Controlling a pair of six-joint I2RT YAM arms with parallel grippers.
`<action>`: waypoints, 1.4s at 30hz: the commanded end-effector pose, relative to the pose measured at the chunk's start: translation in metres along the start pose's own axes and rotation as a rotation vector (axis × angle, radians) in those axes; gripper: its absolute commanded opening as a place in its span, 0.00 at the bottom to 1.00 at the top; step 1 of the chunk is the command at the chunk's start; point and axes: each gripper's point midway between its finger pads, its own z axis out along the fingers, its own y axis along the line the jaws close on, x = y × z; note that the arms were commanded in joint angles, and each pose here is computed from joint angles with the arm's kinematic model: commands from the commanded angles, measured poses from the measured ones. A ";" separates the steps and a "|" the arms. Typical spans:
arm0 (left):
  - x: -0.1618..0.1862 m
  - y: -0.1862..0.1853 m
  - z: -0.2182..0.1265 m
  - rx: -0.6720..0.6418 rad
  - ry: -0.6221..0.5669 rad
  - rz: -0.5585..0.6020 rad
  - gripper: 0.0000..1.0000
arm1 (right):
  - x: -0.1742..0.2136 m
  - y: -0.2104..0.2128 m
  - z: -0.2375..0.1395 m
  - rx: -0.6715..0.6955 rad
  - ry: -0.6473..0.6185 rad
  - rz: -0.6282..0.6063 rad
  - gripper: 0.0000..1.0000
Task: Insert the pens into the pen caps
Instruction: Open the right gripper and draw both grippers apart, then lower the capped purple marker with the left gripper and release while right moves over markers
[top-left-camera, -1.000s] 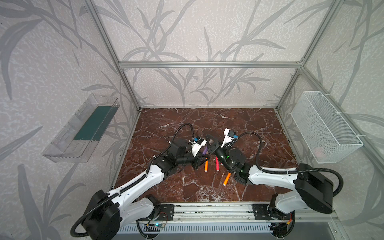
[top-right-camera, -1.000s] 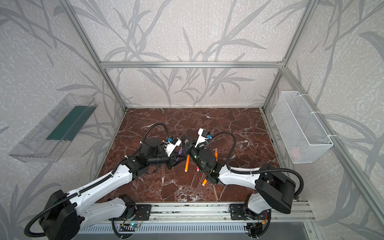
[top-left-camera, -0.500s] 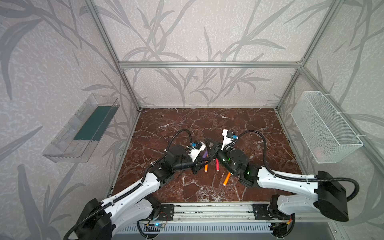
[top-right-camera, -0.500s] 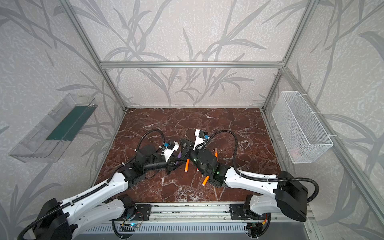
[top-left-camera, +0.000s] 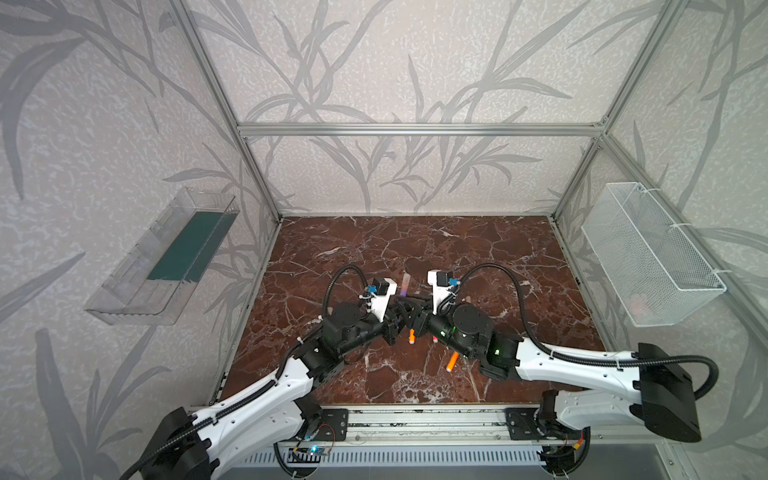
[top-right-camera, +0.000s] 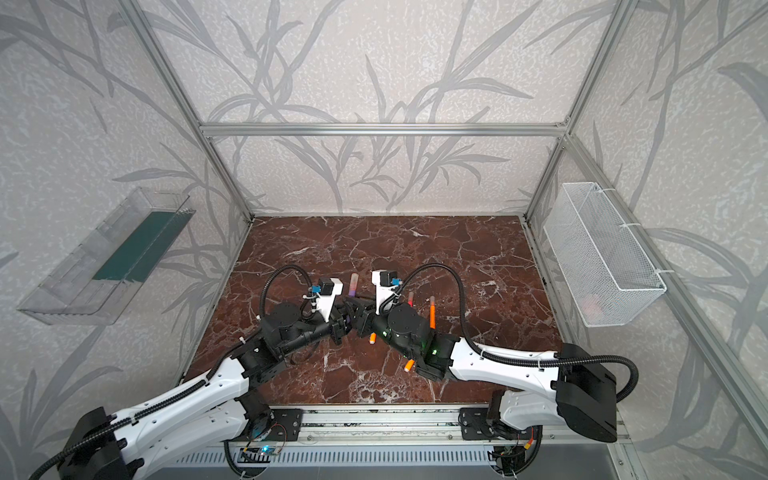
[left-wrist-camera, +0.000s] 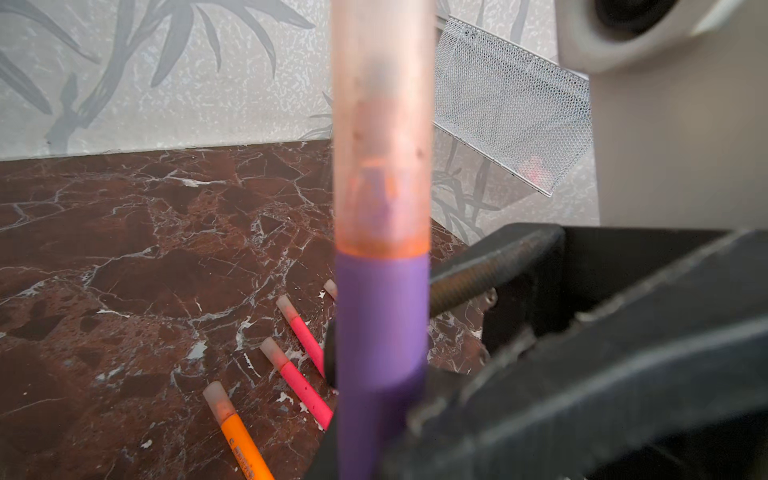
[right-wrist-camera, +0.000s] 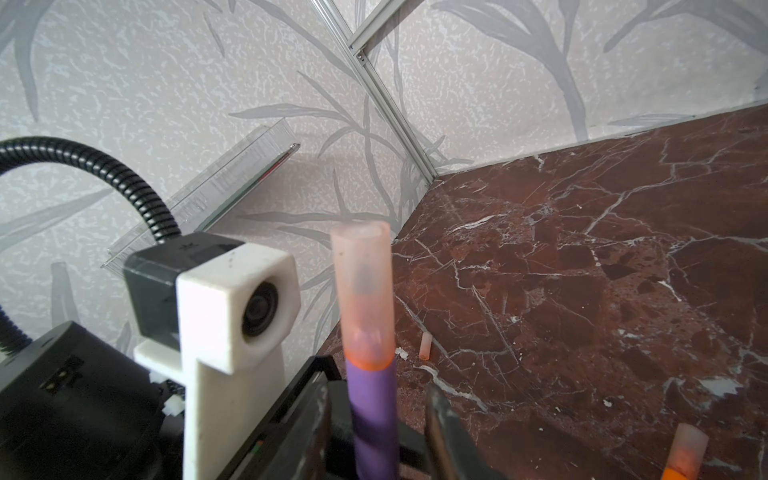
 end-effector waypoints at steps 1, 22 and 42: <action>-0.028 -0.020 -0.003 0.078 -0.111 0.022 0.00 | 0.008 -0.005 0.009 0.045 0.035 -0.047 0.41; 0.021 0.082 -0.044 -0.536 0.068 -0.038 0.60 | 0.021 -0.132 -0.016 0.478 0.212 -0.167 0.04; 0.034 0.145 -0.097 -0.908 0.072 -0.135 0.67 | 0.120 -0.209 -0.008 0.719 0.577 -0.092 0.10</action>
